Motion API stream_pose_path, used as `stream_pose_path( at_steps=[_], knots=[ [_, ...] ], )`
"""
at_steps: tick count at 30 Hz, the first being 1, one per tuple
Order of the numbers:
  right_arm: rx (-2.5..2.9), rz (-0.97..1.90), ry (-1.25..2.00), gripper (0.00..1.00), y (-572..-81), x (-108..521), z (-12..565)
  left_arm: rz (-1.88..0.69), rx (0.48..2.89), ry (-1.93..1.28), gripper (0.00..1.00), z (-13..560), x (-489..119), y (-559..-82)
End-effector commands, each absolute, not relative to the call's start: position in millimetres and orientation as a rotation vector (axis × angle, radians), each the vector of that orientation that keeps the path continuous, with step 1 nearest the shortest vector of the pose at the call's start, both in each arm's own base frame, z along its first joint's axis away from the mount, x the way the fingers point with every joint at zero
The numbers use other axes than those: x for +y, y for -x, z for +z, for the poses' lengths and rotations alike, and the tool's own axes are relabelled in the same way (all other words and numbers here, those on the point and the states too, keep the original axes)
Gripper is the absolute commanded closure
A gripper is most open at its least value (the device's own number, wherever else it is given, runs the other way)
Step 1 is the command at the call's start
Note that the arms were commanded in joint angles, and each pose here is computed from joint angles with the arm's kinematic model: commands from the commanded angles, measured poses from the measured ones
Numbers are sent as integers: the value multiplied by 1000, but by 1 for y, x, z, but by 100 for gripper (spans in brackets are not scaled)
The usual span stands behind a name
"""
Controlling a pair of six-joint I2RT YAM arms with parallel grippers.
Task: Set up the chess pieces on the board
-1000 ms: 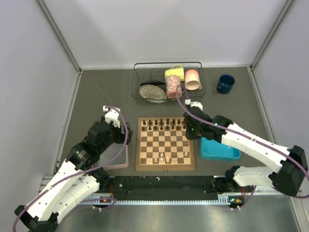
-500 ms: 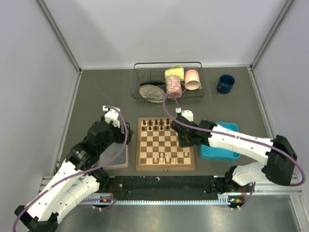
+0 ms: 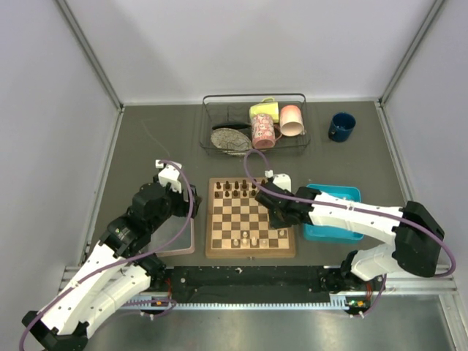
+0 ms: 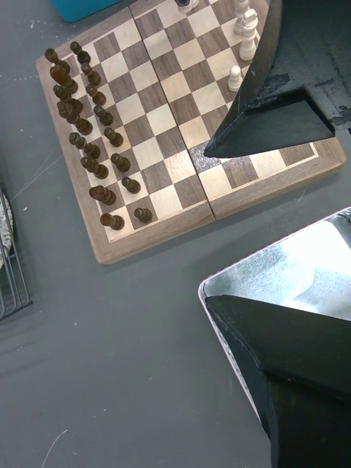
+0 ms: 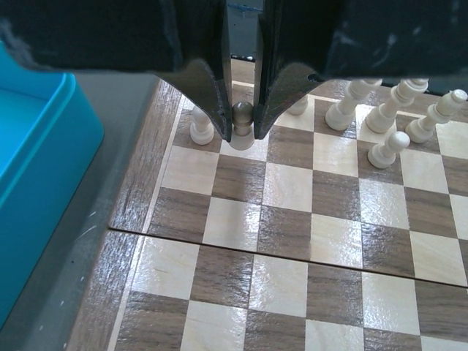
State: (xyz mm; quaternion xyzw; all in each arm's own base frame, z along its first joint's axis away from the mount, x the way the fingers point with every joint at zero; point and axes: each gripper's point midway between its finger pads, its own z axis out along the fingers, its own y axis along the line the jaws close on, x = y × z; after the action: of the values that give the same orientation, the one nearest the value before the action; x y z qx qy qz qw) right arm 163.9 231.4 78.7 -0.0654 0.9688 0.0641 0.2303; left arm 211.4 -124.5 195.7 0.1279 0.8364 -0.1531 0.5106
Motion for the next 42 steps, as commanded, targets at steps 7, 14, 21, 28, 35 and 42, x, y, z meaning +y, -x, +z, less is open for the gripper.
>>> stream_pose_path(
  at_steps=[7, 14, 21, 28, 35, 42],
  knots=[
    [2654, 192, 192, 100, -158, 245, 72, -345, 1929, -342, 20, 212, -124, -218],
    [2664, 187, 188, 100, -152, 244, 66, -325, 1915, -315, 21, 211, -118, -218],
    [2670, 187, 169, 100, -150, 243, 60, -332, 1916, -323, 21, 210, -120, -218],
    [2672, 194, 159, 100, -150, 244, 56, -334, 1915, -324, 21, 210, -121, -218],
    [2690, 185, 171, 100, -147, 243, 51, -334, 1916, -324, 20, 209, -121, -218],
    [2689, 187, 172, 100, -147, 243, 50, -337, 1915, -326, 20, 209, -121, -218]
  ],
)
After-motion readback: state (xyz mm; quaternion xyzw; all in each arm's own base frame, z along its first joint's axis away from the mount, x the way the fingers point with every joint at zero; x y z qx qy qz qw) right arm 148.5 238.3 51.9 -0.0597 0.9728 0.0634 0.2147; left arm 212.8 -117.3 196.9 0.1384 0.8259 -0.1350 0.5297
